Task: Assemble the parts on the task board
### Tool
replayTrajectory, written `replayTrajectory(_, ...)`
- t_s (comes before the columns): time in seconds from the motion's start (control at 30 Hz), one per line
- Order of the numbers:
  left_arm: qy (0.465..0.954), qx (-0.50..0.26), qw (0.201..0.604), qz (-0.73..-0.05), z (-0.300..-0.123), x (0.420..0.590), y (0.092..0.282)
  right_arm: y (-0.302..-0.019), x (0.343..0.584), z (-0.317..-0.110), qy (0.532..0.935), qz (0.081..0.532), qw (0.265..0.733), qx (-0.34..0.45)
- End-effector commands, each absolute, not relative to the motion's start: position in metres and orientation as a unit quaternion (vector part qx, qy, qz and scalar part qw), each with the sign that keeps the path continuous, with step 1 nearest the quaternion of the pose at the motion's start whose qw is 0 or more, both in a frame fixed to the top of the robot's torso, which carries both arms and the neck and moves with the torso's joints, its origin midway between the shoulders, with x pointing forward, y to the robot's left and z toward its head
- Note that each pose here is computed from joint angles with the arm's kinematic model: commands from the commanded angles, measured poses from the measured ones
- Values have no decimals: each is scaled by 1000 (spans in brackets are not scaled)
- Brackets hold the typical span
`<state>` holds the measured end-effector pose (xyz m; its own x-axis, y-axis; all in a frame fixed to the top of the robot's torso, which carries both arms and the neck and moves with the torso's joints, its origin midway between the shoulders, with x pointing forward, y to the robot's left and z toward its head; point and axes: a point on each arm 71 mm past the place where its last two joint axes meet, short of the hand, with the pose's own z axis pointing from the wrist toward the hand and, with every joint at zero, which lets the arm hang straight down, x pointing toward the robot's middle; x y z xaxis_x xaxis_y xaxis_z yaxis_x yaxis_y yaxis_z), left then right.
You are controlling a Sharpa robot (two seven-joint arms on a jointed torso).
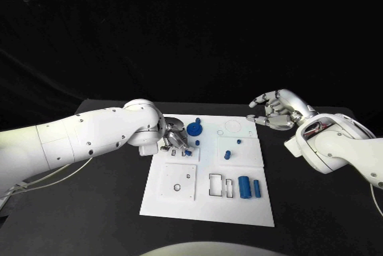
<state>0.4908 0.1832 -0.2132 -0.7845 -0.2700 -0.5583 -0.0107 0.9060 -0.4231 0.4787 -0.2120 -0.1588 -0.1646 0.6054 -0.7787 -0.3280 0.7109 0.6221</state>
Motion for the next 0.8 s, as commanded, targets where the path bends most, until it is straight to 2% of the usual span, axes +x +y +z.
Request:
replayTrajectory(0.03, 912, -103, 329, -221, -210, 490, 183, -212, 478, -160, 673, 365, 635, 101)
replayTrajectory(0.23, 905, -108, 346, -223, -207, 487, 188, -212, 478, -161, 673, 365, 635, 101)
replayTrajectory(0.4, 895, -97, 377, -217, -205, 482, 190, -213, 478, -161, 673, 365, 635, 101)
replayTrajectory(0.8, 879, -75, 425, -204, -210, 472, 189, -215, 477, -161, 672, 364, 636, 102)
